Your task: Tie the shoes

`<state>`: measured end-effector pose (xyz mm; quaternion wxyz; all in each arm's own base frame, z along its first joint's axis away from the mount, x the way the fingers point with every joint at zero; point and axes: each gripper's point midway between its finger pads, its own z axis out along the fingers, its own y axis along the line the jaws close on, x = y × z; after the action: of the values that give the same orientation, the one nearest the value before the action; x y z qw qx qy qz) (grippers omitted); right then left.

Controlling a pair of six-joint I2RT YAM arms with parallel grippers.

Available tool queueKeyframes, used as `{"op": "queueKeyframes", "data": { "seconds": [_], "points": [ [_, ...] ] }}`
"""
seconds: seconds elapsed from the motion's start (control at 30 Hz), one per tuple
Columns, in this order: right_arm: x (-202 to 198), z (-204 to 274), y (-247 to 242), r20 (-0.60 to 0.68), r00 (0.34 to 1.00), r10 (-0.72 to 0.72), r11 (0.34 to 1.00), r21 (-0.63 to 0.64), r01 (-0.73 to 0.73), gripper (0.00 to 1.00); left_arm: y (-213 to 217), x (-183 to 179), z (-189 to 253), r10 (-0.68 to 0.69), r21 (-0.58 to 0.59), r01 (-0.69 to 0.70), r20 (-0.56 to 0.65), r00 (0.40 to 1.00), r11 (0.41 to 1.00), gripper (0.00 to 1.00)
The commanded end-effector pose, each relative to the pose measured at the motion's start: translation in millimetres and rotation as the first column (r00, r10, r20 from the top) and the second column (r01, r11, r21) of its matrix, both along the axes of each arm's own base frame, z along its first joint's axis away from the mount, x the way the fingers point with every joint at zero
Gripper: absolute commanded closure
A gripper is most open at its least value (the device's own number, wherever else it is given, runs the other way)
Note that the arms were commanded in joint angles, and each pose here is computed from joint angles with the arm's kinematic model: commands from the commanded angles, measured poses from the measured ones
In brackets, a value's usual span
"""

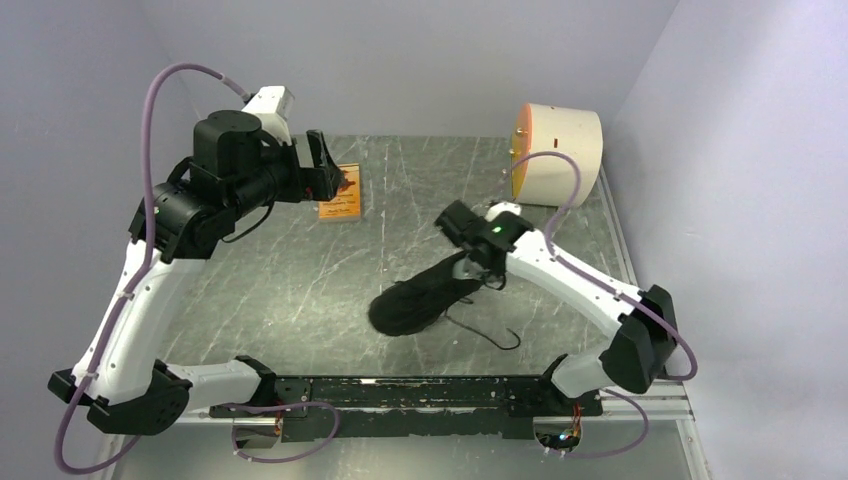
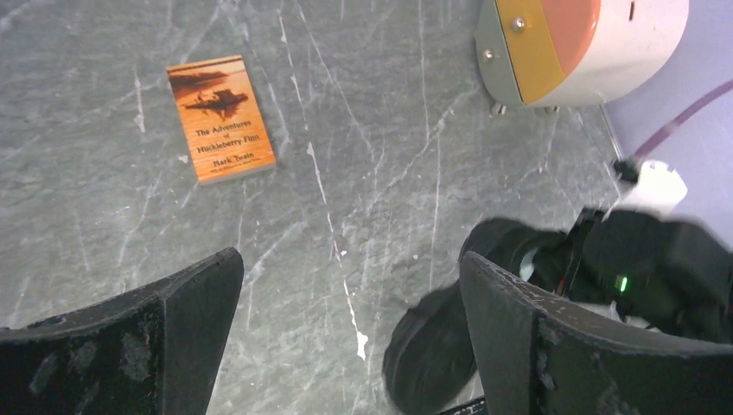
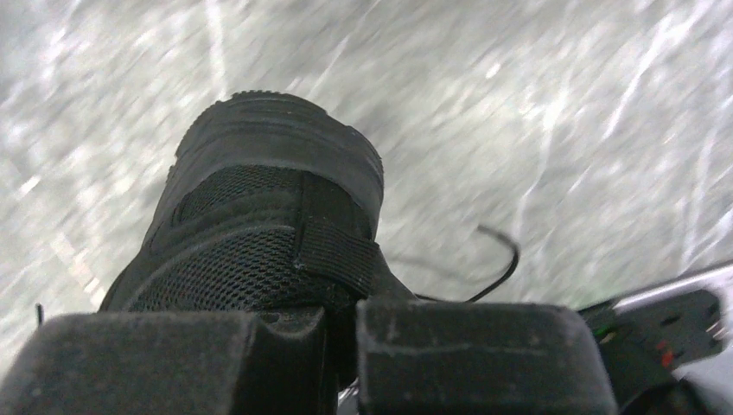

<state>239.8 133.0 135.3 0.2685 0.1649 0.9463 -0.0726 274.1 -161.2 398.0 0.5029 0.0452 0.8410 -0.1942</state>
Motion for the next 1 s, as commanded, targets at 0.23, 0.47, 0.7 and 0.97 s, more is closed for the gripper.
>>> {"op": "queueKeyframes", "data": {
  "seconds": [0.23,0.47,0.7,0.97],
  "points": [
    [-28,-5,93,0.041,0.959,-0.279,0.96,0.047,0.277,0.99,30,-22,18,0.116,-0.027,-0.115,0.025,0.993,0.993,0.0],
    [-9,-39,96,-0.029,0.972,-0.231,0.973,-0.017,0.231,0.61,31,-39,1,0.118,-0.072,-0.121,-0.053,0.992,0.99,0.0],
    [-23,12,91,-0.015,0.949,0.316,0.948,0.032,-0.316,0.24,36,-45,-13,0.142,-0.08,-0.149,-0.084,0.986,0.986,0.0],
    [-19,43,113,0.033,0.414,0.91,0.415,-0.082,-0.906,0.19,-1,-47,-42,0.016,-0.181,-0.049,-0.18,0.984,0.982,0.0]
  ]
}}
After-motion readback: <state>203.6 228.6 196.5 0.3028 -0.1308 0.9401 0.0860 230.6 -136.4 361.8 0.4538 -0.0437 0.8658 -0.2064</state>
